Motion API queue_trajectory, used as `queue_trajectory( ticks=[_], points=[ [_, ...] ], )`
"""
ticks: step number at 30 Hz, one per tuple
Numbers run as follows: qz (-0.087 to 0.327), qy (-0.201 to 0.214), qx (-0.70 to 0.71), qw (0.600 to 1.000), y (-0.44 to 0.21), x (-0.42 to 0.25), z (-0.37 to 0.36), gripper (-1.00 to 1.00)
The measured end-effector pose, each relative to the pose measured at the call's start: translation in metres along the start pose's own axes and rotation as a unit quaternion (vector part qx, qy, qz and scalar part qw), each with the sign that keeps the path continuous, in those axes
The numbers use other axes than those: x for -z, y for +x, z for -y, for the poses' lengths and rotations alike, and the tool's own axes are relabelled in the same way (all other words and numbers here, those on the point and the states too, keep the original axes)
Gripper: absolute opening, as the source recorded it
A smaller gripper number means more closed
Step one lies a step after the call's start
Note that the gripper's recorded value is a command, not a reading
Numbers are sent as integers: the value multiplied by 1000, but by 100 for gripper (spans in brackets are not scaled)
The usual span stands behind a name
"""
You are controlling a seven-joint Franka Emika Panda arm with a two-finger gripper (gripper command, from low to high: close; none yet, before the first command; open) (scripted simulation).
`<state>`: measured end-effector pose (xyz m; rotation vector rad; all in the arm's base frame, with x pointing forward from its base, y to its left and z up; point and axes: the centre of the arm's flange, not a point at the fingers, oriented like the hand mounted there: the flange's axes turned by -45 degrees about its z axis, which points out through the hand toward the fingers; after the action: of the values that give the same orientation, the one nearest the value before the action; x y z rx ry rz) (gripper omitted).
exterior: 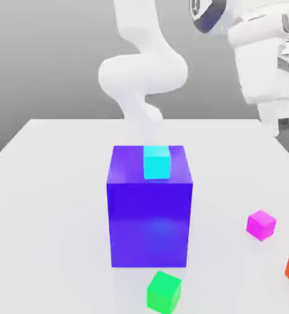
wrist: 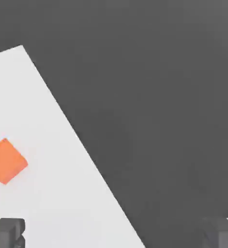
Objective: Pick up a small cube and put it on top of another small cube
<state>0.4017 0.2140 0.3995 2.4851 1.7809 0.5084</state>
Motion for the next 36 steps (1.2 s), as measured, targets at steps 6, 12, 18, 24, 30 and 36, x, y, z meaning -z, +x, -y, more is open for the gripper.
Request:
queue_trajectory(
  ticks=[6, 12, 18, 24, 30, 36],
  points=[
    [35, 74, 208, 975, 9, -92, 91, 0],
    [57, 145, 407, 900, -10, -162, 191, 0],
    [60, 154, 426, 890, -28, -220, 210, 0],
    [61, 155, 426, 889, -31, -227, 213, -100],
    [61, 154, 426, 889, -22, -196, 205, -100],
    [68, 175, 409, 893, -14, -181, 192, -100]
  ],
)
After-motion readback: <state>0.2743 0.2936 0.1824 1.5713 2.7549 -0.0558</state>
